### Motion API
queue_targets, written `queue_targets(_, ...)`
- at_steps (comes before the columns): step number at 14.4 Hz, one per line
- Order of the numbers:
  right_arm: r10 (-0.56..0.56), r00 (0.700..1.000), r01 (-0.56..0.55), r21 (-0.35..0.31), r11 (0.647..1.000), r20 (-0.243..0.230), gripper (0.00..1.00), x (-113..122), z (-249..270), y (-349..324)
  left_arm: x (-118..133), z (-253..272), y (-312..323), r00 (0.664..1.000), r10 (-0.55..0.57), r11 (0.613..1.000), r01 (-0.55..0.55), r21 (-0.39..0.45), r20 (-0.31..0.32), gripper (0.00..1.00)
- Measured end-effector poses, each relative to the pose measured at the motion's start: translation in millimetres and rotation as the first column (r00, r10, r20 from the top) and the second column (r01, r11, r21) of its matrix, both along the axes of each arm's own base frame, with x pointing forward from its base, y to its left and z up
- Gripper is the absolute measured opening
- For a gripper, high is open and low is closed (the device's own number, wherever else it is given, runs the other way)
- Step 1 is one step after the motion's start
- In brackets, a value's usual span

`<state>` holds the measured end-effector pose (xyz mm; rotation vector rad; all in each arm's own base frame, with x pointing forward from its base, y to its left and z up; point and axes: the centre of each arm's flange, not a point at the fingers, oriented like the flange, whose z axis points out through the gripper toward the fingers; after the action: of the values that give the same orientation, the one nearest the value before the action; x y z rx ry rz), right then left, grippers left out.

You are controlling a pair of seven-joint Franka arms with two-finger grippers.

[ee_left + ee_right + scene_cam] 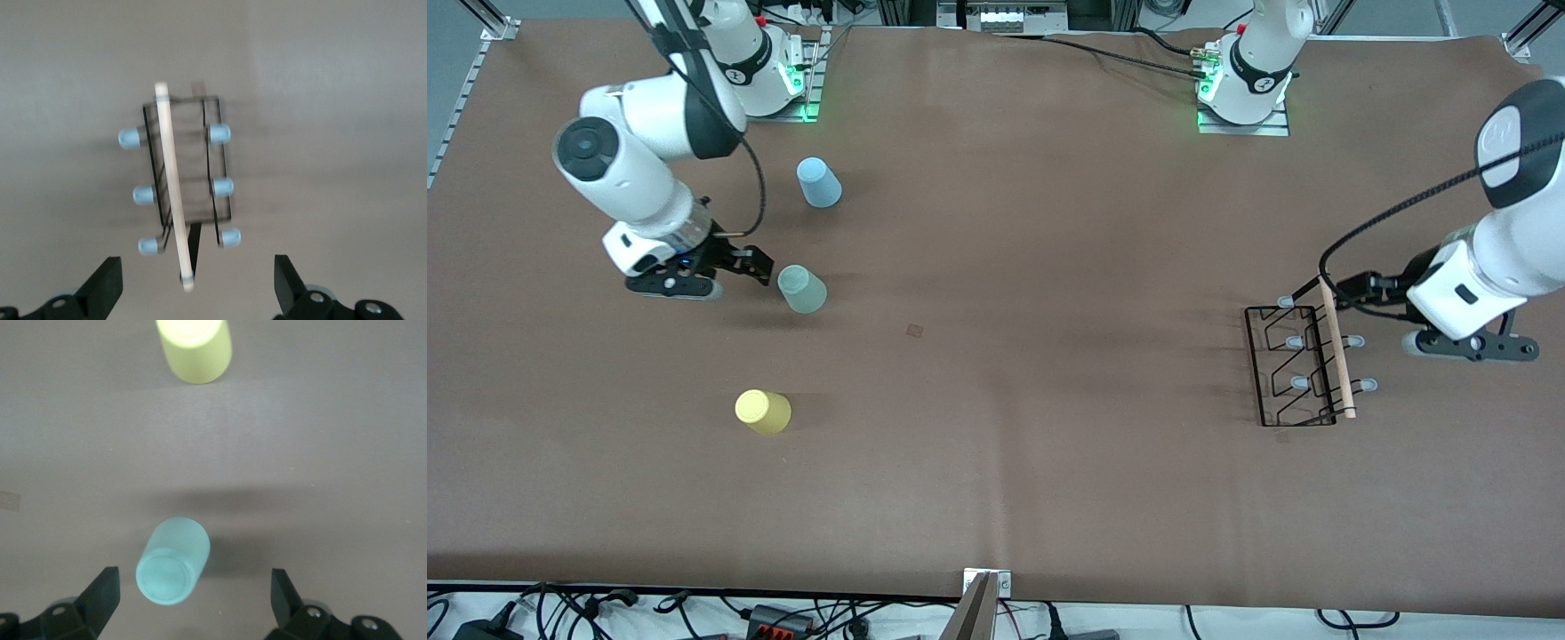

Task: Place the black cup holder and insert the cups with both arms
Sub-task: 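Grasp the teal cup with the right gripper while the left grasps the rack handle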

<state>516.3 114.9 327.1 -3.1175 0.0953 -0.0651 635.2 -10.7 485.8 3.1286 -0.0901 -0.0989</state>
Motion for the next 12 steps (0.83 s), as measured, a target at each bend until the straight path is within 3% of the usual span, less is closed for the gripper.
queue_targets(3,0.023,1.0,-0.023,0.002,1.0,0.001,1.0,2,-37,14,7,-26,3,1.0,0.001,1.0,-0.001,-0.005,0.022,1.0)
queue_targets(6,0.019,1.0,-0.019,0.004,1.0,0.001,1.0,-6,-68,24,7,-60,11,0.997,0.012,1.0,-0.012,-0.008,0.083,1.0)
queue_targets(12,0.031,0.999,-0.031,0.006,0.999,0.006,1.0,-31,-101,37,-14,-111,24,0.993,0.031,1.0,-0.031,-0.007,0.116,0.93)
